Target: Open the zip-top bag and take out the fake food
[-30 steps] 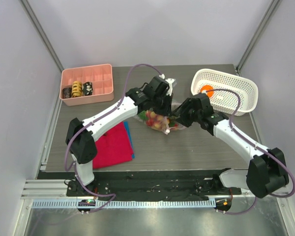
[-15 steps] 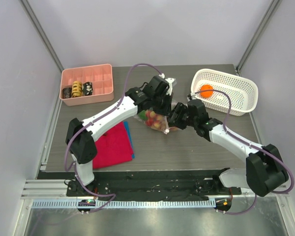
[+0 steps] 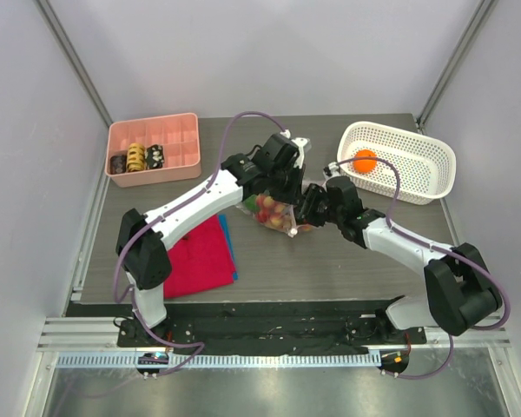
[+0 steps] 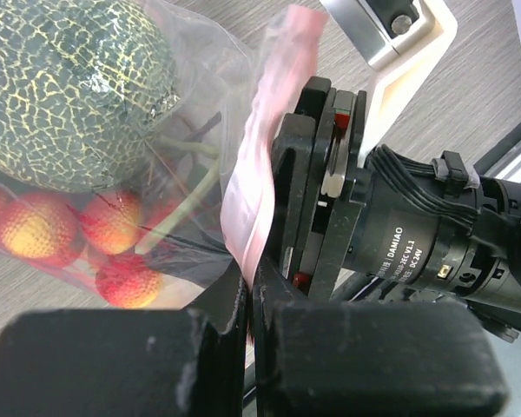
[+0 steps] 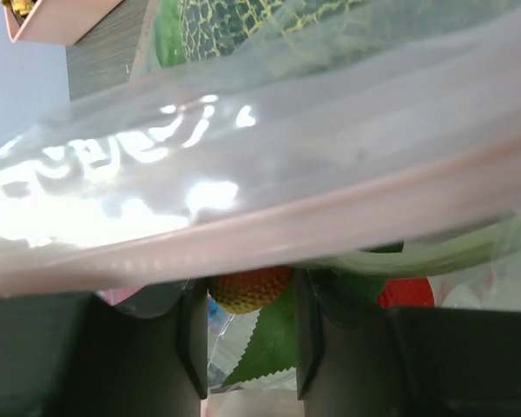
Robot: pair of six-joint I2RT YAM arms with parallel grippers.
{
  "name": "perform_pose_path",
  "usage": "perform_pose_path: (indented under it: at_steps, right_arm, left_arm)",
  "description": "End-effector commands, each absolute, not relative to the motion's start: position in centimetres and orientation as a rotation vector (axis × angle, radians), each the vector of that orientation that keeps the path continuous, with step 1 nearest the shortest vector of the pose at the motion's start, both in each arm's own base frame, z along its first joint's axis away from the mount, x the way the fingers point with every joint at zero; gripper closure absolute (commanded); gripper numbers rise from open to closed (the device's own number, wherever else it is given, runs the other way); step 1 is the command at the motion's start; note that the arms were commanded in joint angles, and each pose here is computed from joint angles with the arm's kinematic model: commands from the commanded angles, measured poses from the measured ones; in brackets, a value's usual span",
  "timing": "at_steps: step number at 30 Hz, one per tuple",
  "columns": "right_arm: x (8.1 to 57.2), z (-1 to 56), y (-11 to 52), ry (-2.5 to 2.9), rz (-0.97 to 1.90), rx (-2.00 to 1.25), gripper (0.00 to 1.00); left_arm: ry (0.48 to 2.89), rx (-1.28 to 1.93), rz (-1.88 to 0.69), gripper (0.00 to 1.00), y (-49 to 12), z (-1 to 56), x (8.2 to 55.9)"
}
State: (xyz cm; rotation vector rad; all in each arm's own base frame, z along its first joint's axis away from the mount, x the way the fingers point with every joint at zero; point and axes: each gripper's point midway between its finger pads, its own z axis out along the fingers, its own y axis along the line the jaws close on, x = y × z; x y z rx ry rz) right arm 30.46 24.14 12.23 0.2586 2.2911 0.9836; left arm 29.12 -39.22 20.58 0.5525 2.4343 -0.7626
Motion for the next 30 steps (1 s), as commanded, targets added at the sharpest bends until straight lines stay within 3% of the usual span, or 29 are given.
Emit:
perform_pose_path:
  at_steps: [1,2,3,11,24,30]
  right_arm:
    - [31.0,14.0,24.6,2.229,0.995,0.205,0.85]
    - [30.8,15.0,24.6,2.212,1.006,0.192,0.97]
    - [30.6,15.7,24.5,2.216,1.005,0.194,0.99]
    - [29.5,25.1,22.9,2.051,0.982,0.132,0.99]
    - [26.6,33.1,21.9,1.942,1.040,0.055,0.99]
    - [25.5,38.1,18.5,1.832,0.926,0.118,0.99]
  left_arm:
    - [2.346,0.504,-0.760,1.00,-38.6,24.0,29.5]
    - [2.352,0.494,-0.738,1.00,-38.3,23.9,29.7]
    - [2.363,0.488,-0.712,1.00,-37.9,23.3,29.9]
    - [2.380,0.448,-0.658,1.00,-36.9,21.7,30.7]
    - [2.382,0.438,-0.630,1.00,-36.4,21.8,31.1]
    - [2.405,0.390,-0.549,1.00,-35.1,21.4,32.3]
